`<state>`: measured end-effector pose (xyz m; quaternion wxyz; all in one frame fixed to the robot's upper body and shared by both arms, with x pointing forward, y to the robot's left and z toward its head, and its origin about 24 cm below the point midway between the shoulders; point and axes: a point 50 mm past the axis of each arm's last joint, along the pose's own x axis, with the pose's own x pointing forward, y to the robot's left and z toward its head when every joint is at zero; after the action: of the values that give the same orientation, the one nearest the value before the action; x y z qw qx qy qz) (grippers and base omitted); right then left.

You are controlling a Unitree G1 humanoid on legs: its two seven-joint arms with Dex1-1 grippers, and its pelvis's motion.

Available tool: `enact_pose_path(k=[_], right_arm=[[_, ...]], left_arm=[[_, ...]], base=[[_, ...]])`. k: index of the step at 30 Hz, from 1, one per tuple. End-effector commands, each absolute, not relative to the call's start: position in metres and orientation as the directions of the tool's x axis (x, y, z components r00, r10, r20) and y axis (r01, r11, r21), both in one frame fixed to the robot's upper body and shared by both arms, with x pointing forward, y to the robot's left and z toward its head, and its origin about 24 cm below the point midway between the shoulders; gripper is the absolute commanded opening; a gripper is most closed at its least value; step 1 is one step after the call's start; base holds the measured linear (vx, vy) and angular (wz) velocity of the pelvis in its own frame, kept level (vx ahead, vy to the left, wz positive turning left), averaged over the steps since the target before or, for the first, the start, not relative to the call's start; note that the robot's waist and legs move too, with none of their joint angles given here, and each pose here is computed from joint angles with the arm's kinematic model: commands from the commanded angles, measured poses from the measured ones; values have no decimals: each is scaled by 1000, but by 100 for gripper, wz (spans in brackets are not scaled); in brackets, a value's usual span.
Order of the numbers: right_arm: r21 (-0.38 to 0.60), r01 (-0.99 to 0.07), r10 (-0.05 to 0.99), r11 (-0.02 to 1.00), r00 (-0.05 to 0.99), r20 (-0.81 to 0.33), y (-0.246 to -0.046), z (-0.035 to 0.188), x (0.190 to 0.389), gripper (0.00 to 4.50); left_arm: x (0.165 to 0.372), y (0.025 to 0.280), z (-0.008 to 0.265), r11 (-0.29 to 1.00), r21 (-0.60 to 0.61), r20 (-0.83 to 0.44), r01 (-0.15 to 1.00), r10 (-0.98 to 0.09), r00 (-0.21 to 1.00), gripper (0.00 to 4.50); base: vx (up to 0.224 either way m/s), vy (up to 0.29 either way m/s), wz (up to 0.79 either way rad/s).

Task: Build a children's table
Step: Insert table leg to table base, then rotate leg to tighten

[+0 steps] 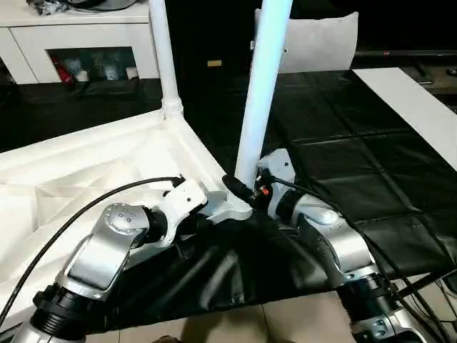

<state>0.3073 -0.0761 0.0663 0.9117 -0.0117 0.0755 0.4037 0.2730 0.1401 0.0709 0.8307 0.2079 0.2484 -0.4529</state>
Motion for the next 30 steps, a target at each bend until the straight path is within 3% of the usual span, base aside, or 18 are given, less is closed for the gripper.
enact_pose_path(k=[1,11,23,30], right_arm=[[152,-694,692,704,620,-370,-87,15,295,259],[120,-703,695,701,636,-335,-89,20,301,350],[70,-762,752,643,611,-248,-112,28,283,445],[22,-780,762,626,605,-230,-133,35,275,445]], left_arm=[[280,128,106,422,236,-470,875,-739,483,0],[285,134,102,359,264,-497,895,-745,445,0],[296,143,93,288,231,-527,929,-765,369,0],[300,146,87,204,223,-575,953,-762,298,0]], base=[[0,0,0],[0,0,0],[0,0,0],[0,0,0]])
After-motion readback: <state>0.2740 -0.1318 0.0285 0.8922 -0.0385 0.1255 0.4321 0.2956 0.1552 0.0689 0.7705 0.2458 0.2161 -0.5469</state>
